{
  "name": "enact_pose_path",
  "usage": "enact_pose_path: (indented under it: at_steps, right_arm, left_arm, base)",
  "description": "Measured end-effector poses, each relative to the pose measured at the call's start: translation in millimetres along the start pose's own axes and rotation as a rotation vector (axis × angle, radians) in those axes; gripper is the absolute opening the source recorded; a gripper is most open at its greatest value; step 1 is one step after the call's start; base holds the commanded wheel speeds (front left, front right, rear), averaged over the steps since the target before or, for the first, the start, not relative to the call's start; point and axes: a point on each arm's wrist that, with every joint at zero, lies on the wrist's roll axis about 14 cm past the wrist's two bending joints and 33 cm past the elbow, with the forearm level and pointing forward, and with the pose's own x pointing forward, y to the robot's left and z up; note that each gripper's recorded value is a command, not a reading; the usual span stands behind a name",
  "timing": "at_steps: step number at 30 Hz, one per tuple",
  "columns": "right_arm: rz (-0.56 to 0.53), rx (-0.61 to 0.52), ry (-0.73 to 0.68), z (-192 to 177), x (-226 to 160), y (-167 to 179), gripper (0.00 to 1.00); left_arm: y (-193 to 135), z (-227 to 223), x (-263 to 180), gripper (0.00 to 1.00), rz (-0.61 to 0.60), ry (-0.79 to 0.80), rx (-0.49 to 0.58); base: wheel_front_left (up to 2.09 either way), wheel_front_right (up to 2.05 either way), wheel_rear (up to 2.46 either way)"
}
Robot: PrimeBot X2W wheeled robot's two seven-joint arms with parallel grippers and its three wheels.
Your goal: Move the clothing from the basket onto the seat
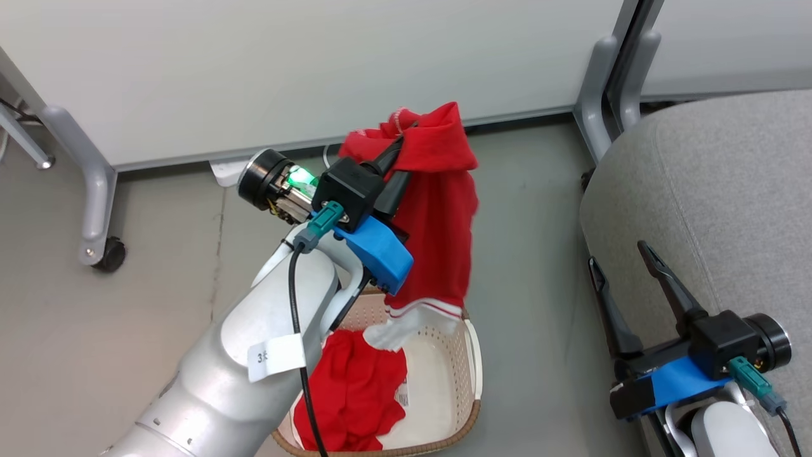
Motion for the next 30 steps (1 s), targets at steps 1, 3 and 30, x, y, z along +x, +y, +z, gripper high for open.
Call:
enact_pose_path:
  at_steps: [1, 3, 30]
  right_arm:
    - [-0.001, 0.000, -0.008, 3, -1, 0, 1.00]
    - [-0.004, 0.002, -0.016, 7, -6, 2, 1.00]
    - [0.056, -0.024, -0.098, 38, -12, 23, 1.00]
  left_arm:
    - [-2, 7, -1, 0.00, -0.005, -0.013, 0.005]
    - [-6, 20, -2, 0.00, -0.009, -0.041, 0.015]
    - [-30, 54, -13, 0.00, -0.051, -0.093, 0.052]
  base:
    - [0.00, 0.00, 0.00]
    - [0.00, 0.00, 0.00]
    - [0.00, 0.00, 0.00]
